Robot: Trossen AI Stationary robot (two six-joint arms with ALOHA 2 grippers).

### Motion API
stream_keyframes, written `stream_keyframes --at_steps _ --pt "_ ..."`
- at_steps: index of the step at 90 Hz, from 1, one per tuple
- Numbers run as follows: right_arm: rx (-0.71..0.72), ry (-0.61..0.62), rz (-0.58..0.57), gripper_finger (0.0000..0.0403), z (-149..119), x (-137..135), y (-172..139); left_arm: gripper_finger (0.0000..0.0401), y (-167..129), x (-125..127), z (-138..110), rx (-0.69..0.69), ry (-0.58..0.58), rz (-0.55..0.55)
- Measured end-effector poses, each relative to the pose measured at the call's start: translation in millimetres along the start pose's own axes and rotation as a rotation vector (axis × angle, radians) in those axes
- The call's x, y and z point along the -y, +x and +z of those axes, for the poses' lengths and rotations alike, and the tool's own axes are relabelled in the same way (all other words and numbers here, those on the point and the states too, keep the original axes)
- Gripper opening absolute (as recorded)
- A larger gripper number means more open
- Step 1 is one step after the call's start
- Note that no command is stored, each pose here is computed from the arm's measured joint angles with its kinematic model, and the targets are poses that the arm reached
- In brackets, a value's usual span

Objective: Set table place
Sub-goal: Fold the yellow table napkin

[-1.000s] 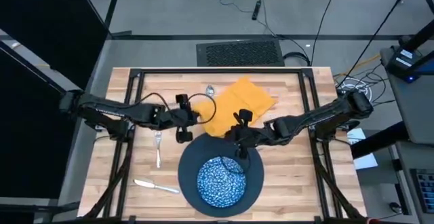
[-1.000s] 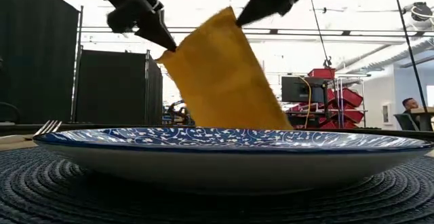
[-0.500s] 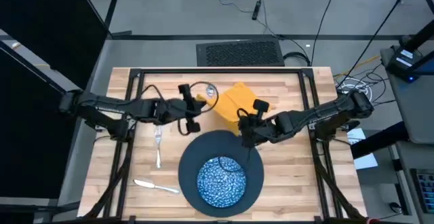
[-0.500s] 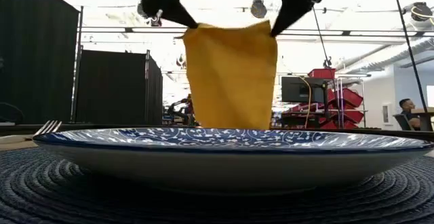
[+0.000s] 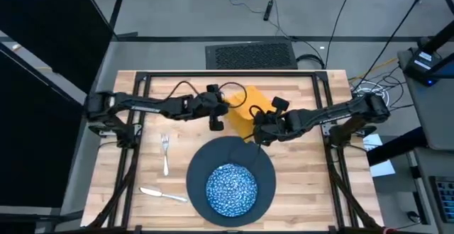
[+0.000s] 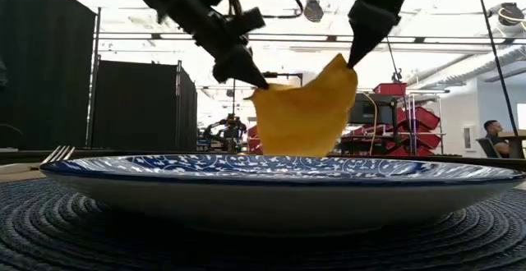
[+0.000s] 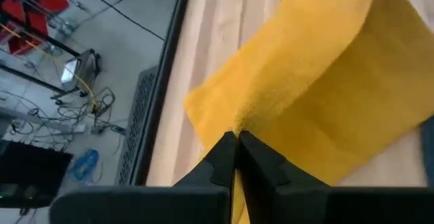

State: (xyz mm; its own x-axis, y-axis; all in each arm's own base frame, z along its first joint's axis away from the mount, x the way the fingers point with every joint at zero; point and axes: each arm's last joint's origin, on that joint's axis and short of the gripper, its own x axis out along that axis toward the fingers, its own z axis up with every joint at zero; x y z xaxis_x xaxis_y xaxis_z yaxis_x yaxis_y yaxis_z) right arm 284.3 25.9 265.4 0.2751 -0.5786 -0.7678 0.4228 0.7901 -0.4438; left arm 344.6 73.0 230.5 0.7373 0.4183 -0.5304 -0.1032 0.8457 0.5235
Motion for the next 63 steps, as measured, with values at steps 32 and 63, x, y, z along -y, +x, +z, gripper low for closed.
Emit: stream_keyframes --at_steps 32,63 --pt "-0.069 0.041 -0.008 0.0 -15.7 4.9 39.6 0.0 22.2 -15.6 4.0 0.016 -0.001 -0.039" --pt "-0.085 0.066 0.033 0.0 -24.3 3.6 57.0 0.0 49.0 -26.9 -14.5 0.023 -0.04 -0.046"
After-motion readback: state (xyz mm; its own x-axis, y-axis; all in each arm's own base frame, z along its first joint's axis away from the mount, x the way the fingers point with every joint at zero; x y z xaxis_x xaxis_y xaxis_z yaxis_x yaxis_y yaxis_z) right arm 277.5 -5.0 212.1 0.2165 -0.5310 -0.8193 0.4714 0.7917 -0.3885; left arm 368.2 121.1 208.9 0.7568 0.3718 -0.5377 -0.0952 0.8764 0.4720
